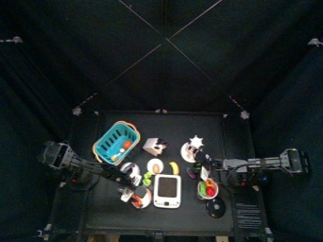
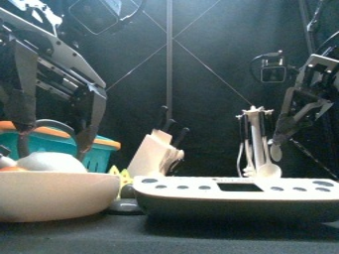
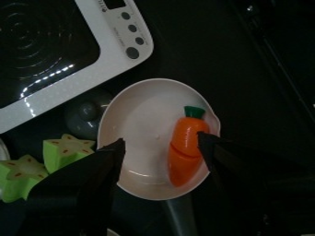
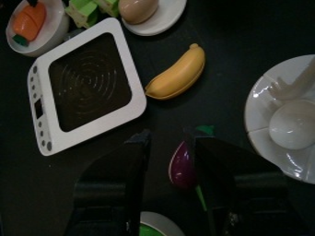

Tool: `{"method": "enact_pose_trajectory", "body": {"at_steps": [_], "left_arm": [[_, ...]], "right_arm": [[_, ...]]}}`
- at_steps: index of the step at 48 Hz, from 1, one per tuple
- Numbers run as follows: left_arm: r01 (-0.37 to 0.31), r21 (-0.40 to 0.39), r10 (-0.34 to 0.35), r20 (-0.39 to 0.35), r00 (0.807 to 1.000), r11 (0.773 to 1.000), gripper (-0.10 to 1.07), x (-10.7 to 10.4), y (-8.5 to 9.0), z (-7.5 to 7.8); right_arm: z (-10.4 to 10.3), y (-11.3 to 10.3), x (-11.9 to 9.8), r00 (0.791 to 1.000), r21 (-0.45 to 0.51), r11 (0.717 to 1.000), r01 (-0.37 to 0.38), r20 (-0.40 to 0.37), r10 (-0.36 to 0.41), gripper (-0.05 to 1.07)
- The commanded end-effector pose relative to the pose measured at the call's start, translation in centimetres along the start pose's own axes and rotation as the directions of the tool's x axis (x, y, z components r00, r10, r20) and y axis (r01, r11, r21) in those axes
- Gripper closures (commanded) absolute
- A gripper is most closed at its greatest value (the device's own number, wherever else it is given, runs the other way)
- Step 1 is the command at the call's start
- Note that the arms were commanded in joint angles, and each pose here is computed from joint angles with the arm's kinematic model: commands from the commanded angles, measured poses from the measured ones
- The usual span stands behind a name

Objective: Grab carrot

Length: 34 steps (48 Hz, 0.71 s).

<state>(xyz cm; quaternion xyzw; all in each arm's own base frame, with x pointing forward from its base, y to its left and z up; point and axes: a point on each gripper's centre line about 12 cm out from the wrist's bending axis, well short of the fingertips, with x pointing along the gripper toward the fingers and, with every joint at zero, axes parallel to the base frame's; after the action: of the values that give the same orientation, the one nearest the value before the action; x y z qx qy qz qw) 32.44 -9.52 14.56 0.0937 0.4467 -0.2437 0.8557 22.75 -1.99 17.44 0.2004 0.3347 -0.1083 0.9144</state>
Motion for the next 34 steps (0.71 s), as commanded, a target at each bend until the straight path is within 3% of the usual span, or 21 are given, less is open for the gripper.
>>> {"method": "enact_pose_trajectory", "body": {"at_steps": [1,25,34], "left_arm": [[0.002,0.008,-0.002,0.024,1.000,1.000,0.01,-0.1,-0.1,1.1],[0.099,0.010,-0.098,-0.087,0.991,0.995,0.02,2.3,-1.7,0.0],[0.105,0.003,-0.104,-0.109,0.989,0.994,0.02,3.0,-1.6,-0.3]], "right_arm": [[0.9,0.3,-0.2,1.000,0.004,1.000,-0.008,0.028,0.008,0.28],[1.0,0.2,-0.1,1.000,0.008,1.000,-0.006,0.029,0.006,0.28],[1.0,0.1,0.0,1.000,0.010,1.000,-0.001,0.028,0.001,0.28]]}}
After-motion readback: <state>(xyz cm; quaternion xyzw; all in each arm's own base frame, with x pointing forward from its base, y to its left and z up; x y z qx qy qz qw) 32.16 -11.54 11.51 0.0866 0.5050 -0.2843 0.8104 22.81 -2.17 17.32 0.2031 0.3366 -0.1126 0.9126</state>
